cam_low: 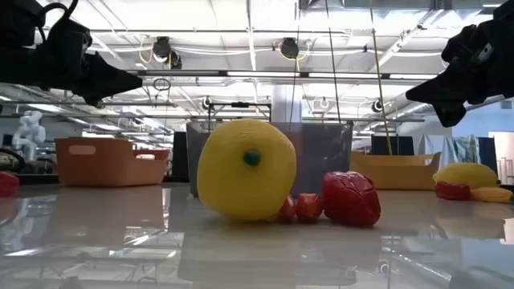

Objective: Sort produce into baskets

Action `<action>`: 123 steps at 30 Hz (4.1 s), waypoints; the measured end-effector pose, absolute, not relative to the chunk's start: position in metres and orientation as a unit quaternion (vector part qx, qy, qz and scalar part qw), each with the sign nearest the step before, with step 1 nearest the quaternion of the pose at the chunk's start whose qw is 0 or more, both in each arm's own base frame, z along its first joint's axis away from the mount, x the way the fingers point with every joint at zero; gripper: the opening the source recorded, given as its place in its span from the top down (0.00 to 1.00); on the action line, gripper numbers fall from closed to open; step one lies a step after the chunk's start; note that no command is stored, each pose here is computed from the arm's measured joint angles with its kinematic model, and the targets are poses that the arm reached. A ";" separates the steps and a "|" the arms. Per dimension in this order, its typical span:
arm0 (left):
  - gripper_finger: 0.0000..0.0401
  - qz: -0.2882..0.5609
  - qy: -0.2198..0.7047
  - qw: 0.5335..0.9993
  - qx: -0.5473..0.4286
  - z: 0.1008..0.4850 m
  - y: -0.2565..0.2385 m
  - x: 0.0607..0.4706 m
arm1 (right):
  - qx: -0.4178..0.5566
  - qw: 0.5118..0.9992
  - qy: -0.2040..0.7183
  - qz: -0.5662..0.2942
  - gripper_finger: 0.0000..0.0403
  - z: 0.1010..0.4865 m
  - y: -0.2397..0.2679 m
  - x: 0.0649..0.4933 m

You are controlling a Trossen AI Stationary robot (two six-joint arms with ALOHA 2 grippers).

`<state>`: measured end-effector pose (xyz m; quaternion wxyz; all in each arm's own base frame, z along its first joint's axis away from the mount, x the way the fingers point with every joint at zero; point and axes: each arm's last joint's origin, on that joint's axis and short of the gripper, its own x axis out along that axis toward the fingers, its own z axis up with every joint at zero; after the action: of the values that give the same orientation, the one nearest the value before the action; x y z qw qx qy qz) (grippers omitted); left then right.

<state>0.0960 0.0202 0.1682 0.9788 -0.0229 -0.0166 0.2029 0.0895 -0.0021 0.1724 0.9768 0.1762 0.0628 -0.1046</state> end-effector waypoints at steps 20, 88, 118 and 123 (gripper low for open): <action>0.84 0.203 -0.017 0.979 -0.023 0.168 0.020 0.096 | 0.176 0.977 0.063 -0.104 1.00 0.172 -0.002 0.090; 0.84 0.203 -0.017 0.979 -0.023 0.168 0.020 0.096 | 0.182 0.974 0.057 -0.119 1.00 0.173 -0.003 0.089; 0.84 0.173 -0.127 0.943 -0.256 0.181 0.020 0.095 | 0.187 0.978 -0.060 -0.068 1.00 0.197 -0.001 0.091; 0.84 0.165 -0.173 0.937 -0.253 0.194 0.020 0.093 | 0.185 0.980 -0.073 -0.025 1.00 0.210 0.001 0.094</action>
<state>0.0932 0.0198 0.1936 0.9375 -0.2534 -0.1727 0.1647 0.0936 0.0012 0.2100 0.9797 0.1848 -0.0728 -0.0251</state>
